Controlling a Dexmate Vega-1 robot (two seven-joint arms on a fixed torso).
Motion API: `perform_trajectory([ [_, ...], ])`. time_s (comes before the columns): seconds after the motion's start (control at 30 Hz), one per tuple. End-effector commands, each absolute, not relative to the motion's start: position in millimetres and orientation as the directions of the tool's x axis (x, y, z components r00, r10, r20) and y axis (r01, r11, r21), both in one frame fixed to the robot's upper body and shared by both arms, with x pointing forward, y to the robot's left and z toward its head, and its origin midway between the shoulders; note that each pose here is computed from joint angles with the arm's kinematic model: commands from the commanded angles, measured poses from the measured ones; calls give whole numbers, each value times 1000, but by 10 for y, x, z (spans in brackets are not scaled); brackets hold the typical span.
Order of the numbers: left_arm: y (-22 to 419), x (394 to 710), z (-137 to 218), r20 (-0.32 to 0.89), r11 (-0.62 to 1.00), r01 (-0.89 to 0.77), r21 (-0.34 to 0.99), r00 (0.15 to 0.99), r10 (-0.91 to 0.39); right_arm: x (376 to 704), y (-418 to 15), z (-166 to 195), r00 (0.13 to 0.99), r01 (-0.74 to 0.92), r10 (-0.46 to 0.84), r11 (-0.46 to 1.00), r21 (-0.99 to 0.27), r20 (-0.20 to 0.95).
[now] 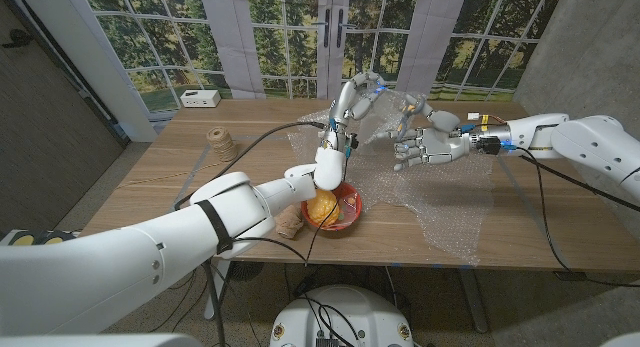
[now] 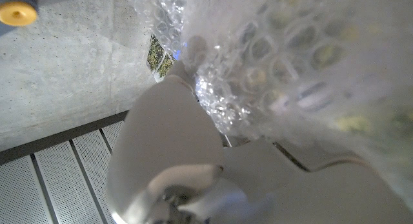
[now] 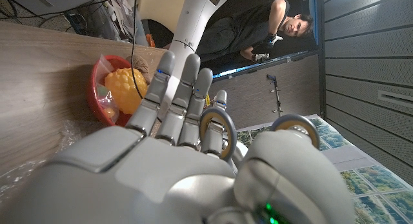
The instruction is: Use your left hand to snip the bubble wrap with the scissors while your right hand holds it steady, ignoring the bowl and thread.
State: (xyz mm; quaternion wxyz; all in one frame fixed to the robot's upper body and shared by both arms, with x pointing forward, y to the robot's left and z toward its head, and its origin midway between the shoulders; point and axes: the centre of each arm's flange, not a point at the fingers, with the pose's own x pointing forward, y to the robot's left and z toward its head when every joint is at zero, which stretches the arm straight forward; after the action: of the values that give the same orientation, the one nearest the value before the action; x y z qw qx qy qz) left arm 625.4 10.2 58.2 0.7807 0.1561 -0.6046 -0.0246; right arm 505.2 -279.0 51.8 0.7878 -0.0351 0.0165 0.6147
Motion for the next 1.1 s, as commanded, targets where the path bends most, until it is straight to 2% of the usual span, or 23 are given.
perform_trajectory([
  [0.03, 144, 6288, 603, 928, 966, -83, 245, 310, -208, 5085, -2814, 508, 265, -964, 961, 263, -37, -76],
  [1.1, 277, 6220, 549, 943, 973, -52, 223, 264, -202, 5155, -2888, 533, 337, -941, 941, 337, -13, -10],
])
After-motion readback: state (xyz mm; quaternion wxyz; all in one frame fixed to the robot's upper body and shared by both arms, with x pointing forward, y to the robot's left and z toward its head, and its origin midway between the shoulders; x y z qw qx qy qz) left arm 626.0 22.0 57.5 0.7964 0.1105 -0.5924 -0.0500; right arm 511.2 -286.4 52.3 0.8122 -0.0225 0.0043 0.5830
